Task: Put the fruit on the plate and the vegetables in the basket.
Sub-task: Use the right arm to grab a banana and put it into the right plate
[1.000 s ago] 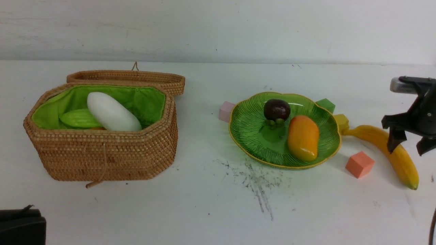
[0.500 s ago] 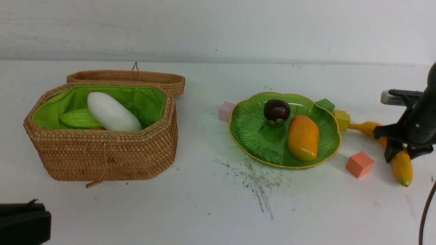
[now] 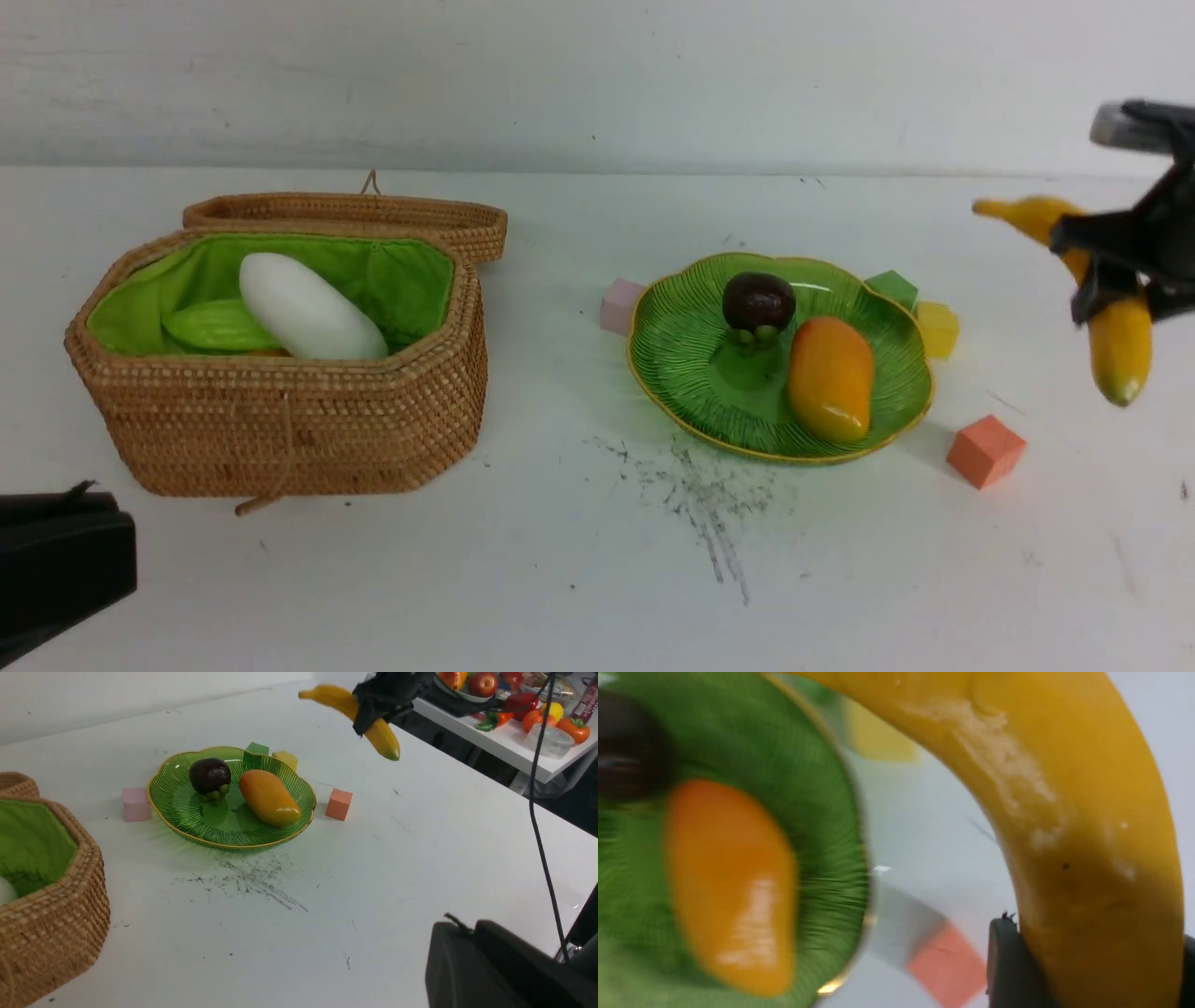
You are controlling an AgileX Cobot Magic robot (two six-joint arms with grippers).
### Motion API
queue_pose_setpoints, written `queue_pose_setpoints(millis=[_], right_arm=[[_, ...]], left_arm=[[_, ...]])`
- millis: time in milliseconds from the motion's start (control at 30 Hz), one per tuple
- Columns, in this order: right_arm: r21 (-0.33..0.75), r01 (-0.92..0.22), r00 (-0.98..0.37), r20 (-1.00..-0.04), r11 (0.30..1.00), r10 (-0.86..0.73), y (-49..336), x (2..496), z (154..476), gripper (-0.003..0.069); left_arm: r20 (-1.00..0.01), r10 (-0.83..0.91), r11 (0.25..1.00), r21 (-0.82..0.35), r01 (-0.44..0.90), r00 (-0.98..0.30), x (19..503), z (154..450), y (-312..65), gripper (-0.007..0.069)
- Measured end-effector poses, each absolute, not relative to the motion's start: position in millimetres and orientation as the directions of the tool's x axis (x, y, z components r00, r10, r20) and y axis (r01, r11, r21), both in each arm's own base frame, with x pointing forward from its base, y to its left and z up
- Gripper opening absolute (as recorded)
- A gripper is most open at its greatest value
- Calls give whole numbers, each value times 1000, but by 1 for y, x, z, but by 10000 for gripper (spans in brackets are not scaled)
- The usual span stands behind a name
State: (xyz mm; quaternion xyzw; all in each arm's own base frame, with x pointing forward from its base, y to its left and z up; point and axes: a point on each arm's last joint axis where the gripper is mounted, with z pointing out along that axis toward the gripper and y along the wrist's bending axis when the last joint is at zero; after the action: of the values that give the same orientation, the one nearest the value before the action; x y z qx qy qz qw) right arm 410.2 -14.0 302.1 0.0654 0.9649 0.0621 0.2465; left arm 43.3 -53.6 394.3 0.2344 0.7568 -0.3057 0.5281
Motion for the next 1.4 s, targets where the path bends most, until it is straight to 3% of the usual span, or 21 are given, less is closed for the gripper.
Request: queue_pose_setpoints(millis=[133, 233, 267, 433, 567, 833, 967, 1233, 1400], right_arm=[[235, -80, -833, -549, 969, 64, 48, 407, 321, 310], [267, -139, -842, -539, 954, 28, 77, 407, 314, 310], [277, -189, -845, -534, 942, -12, 103, 410, 303, 310], [262, -242, -829, -557, 934, -59, 136, 420, 277, 310], [218, -230, -811, -581, 948, -63, 132, 431, 263, 310], [127, -51, -814, -581, 991, 33, 76, 447, 253, 310], [83, -38, -826, -563, 996, 15, 70, 453, 237, 310], [92, -27, -810, -585, 995, 33, 71, 461, 226, 310], [110, -22, -805, -591, 994, 48, 72, 462, 225, 388]], left_arm=[[-943, 33, 704, -214, 677, -332, 43, 394, -53, 39], [-942, 36, 704, -214, 677, -334, 43, 394, -53, 39], [-939, 45, 703, -214, 678, -342, 43, 393, -54, 39], [-931, 65, 702, -215, 680, -360, 42, 391, -54, 42], [-925, 77, 701, -215, 680, -372, 41, 389, -53, 48], [-927, 76, 703, -212, 679, -367, 41, 389, -53, 50], [-927, 76, 703, -212, 679, -367, 41, 389, -53, 50], [-926, 77, 702, -213, 680, -369, 41, 389, -53, 57], [-926, 75, 701, -215, 680, -370, 41, 389, -53, 60]])
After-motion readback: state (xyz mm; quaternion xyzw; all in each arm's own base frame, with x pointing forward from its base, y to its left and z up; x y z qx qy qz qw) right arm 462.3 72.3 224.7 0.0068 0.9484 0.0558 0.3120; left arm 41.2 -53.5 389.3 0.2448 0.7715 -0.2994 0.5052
